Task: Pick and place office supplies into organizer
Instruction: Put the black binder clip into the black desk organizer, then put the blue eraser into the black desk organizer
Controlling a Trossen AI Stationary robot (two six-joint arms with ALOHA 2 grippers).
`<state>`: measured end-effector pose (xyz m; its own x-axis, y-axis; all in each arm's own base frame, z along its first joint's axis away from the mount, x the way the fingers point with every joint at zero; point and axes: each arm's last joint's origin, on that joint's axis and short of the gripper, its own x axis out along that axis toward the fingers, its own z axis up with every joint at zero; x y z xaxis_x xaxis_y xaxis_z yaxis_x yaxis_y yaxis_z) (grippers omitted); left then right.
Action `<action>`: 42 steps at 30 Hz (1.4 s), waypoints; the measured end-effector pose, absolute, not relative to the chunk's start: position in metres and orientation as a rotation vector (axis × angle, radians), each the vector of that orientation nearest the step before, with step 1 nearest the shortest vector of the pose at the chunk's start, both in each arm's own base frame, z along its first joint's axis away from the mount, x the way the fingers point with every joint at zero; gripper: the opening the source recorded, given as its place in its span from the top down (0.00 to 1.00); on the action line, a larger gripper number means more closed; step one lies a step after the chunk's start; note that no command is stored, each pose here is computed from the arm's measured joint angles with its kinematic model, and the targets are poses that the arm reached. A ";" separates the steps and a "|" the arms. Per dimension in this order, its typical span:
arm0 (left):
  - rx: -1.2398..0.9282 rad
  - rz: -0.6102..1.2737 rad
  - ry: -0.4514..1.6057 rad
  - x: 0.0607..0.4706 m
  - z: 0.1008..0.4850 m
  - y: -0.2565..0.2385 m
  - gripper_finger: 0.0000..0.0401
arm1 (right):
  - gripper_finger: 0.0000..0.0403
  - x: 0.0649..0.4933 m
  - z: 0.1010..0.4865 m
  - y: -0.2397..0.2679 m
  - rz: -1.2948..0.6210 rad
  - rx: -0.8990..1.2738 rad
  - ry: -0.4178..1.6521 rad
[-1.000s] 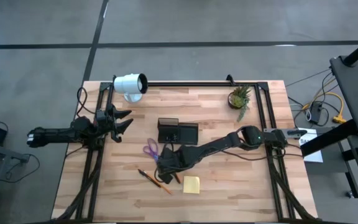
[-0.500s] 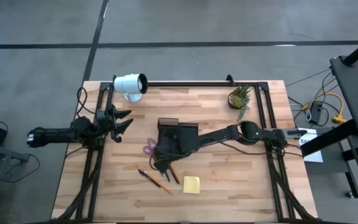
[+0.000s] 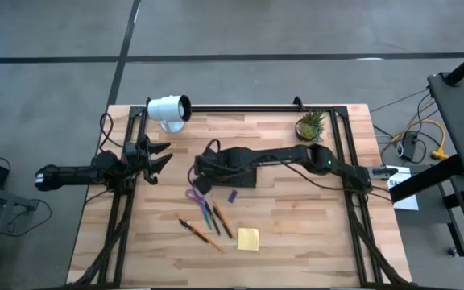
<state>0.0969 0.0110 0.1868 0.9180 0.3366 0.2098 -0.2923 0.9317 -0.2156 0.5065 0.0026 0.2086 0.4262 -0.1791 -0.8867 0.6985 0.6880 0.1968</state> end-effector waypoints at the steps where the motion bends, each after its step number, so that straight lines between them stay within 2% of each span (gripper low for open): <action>1: -0.182 0.325 -0.247 0.097 0.187 0.011 0.48 | 0.97 0.506 0.207 0.001 -0.593 0.607 0.993; 10: -0.182 0.325 -0.246 0.097 0.187 0.011 0.48 | 0.96 0.507 0.196 -0.001 -0.640 0.623 0.969; 15: -0.182 0.325 -0.246 0.097 0.187 0.011 0.48 | 0.93 0.509 0.184 -0.001 -0.660 0.691 0.923; 22: -0.182 0.325 -0.247 0.097 0.187 0.011 0.48 | 0.91 0.509 0.183 -0.001 -0.650 0.664 0.926; 25: -0.182 0.326 -0.247 0.097 0.187 0.011 0.48 | 0.85 0.509 0.185 0.002 -0.623 0.601 0.938; 31: -0.182 0.326 -0.246 0.097 0.187 0.011 0.48 | 0.68 0.510 0.187 0.012 -0.563 0.535 0.958; 35: -0.182 0.325 -0.245 0.097 0.187 0.011 0.48 | 0.59 0.511 0.201 0.026 -0.406 0.343 0.978; 38: -0.182 0.326 -0.245 0.097 0.187 0.011 0.48 | 0.56 0.503 0.218 0.043 -0.229 0.065 1.053; 42: -0.182 0.326 -0.245 0.097 0.187 0.011 0.48 | 0.55 0.483 0.225 0.060 0.023 -0.323 1.250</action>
